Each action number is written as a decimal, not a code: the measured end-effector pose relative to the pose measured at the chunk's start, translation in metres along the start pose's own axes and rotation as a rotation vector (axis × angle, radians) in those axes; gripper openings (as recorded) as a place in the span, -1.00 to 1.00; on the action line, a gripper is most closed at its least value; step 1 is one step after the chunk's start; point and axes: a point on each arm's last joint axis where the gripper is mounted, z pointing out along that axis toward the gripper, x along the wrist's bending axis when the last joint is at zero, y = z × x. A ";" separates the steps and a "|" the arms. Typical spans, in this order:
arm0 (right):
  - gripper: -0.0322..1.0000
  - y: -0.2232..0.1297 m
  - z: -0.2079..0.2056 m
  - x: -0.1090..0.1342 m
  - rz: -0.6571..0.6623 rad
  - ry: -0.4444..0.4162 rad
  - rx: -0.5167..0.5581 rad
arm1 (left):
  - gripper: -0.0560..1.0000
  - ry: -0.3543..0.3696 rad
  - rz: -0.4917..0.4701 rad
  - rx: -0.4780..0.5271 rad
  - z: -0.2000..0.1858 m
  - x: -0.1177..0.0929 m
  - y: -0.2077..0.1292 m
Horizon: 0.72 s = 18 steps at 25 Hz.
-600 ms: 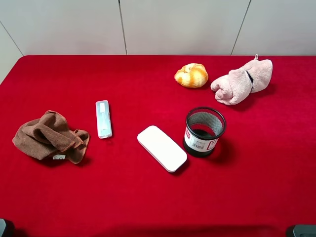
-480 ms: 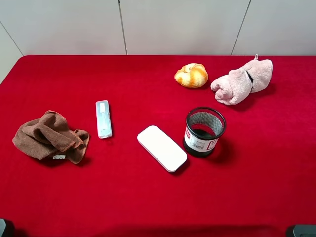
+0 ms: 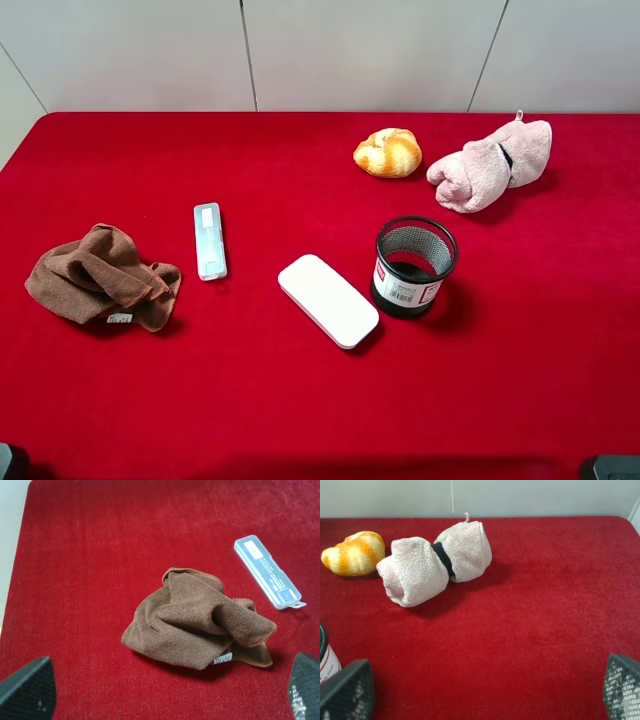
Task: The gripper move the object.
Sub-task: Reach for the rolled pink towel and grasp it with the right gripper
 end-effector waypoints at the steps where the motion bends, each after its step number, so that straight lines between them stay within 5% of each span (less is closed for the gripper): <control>1: 0.40 0.000 0.000 0.000 0.000 0.000 0.000 | 0.84 0.000 0.000 0.000 0.000 0.000 0.000; 8: 0.40 0.036 0.017 -0.001 0.006 0.001 0.051 | 0.84 0.000 0.000 0.000 0.000 0.000 0.000; 18: 0.40 0.098 0.084 -0.001 0.083 0.019 0.307 | 0.84 0.000 0.000 0.000 0.000 0.000 0.000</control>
